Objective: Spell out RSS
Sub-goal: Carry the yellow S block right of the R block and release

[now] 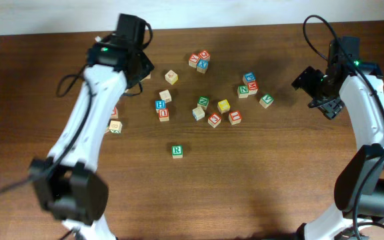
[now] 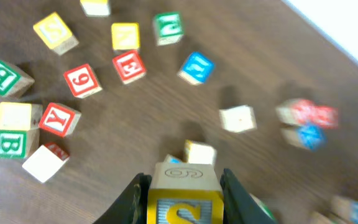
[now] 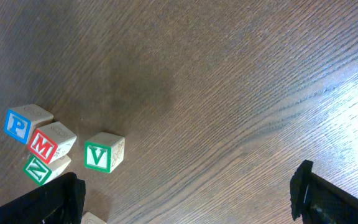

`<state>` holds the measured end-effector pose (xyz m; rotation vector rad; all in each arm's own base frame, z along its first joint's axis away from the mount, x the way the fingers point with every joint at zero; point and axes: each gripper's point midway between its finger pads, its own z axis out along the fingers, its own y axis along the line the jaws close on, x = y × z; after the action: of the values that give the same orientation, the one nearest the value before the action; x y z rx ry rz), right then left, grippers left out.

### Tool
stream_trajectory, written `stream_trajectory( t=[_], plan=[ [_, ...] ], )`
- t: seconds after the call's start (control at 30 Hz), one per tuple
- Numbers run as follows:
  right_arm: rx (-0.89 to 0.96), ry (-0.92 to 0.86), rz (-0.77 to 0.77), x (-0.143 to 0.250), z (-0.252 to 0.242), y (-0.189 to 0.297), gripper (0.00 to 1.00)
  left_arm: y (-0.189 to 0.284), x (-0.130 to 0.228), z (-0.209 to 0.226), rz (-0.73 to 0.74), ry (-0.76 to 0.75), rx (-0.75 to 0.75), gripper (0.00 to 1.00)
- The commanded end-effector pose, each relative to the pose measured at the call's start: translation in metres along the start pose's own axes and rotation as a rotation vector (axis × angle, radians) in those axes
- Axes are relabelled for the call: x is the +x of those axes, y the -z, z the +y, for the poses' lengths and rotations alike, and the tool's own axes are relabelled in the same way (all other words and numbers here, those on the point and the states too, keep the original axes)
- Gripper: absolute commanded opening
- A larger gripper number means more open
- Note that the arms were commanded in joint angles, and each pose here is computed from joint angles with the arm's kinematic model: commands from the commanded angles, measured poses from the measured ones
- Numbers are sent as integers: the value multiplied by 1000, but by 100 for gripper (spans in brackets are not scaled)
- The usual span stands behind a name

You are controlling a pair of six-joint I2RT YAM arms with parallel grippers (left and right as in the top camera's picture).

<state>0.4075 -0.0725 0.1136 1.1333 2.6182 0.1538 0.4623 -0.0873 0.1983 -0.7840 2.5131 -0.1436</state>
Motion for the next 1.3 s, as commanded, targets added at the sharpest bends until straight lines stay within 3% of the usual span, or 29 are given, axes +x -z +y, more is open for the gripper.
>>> stream_trajectory(
  t=[0.0,0.2,0.4,0.47,0.57,0.7,0.97,1.27],
  plan=[
    [9,-10,-5,-1,-3,0,98,27,45,-32,173,-150,179,24],
    [9,-10,-5,-1,-3,0,98,22,145,-33,381,-329,107,24],
    [9,-10,-5,-1,-3,0,98,-11,254,-26,472,-494,75,22],
    [9,-10,-5,-1,-3,0,98,-19,271,-22,479,-511,78,22],
    [9,-10,-5,-1,-3,0,98,-29,283,-17,465,-537,74,23],
    [9,-10,-5,-1,-3,0,98,-44,269,-7,356,-553,11,26],
    [9,-10,-5,-1,-3,0,98,-68,286,-4,372,-566,-31,24],
    [9,-10,-5,-1,-3,0,98,-85,280,4,315,-586,-94,35]
  ],
)
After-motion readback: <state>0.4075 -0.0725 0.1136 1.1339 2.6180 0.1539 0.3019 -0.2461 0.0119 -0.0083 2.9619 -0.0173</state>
